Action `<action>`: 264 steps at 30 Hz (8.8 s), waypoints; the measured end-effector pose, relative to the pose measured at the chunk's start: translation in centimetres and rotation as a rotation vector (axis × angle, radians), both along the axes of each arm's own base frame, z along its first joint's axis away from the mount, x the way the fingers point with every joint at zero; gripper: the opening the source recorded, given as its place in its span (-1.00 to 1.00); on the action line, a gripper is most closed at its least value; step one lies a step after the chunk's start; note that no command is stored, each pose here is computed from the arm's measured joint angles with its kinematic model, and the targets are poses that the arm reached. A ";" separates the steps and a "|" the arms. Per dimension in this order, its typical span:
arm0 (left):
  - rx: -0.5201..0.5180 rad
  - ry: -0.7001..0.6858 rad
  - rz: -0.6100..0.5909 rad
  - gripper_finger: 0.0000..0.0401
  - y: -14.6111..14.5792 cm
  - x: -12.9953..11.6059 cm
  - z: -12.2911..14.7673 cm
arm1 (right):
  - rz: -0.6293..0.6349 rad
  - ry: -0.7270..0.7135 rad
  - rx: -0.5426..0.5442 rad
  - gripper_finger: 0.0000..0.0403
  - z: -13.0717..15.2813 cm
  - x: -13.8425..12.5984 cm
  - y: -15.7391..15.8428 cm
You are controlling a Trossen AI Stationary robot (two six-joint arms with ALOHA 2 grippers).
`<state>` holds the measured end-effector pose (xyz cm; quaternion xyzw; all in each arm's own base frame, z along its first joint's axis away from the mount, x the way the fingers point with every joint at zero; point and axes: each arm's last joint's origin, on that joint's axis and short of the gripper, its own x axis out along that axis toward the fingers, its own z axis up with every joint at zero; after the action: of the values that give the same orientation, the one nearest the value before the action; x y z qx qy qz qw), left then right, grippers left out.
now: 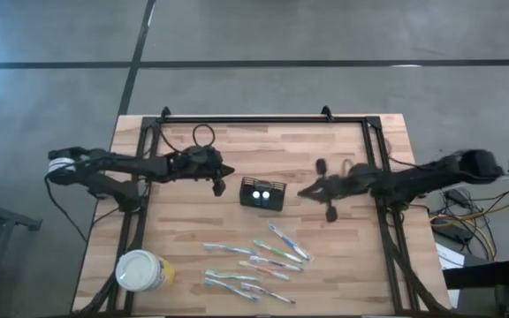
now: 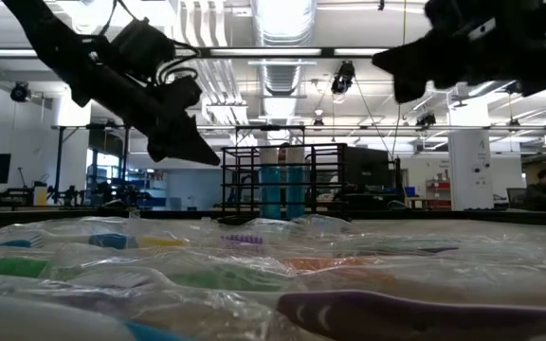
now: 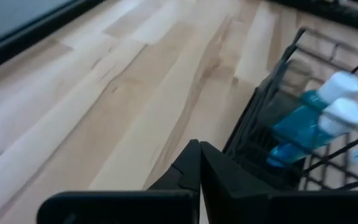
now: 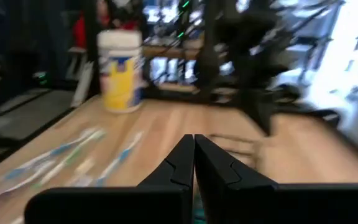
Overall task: Pick & Place toothbrushing station
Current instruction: Adjust the wire organizer, then put the top blue toothbrush into the wire organizer
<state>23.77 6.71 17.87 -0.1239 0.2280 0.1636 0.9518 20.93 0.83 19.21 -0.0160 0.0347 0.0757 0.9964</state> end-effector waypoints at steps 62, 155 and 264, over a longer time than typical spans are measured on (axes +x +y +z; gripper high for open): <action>-0.075 0.032 -0.116 -0.94 -1.9 2.3 -1.9 | -0.213 0.473 0.096 -0.96 -5.0 7.5 2.3; 0.053 -0.389 -0.416 -0.93 -5.3 -10.5 2.4 | -0.490 1.379 0.200 0.15 -4.2 15.6 10.0; 0.053 -0.417 -0.352 -0.93 -5.1 -10.5 1.0 | -0.273 -0.306 -0.060 -0.96 6.4 -3.2 1.0</action>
<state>13.29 1.58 18.91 -0.0885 0.0408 -0.0273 0.9949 17.76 1.85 25.57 -0.0522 -0.1129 -0.0642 0.9902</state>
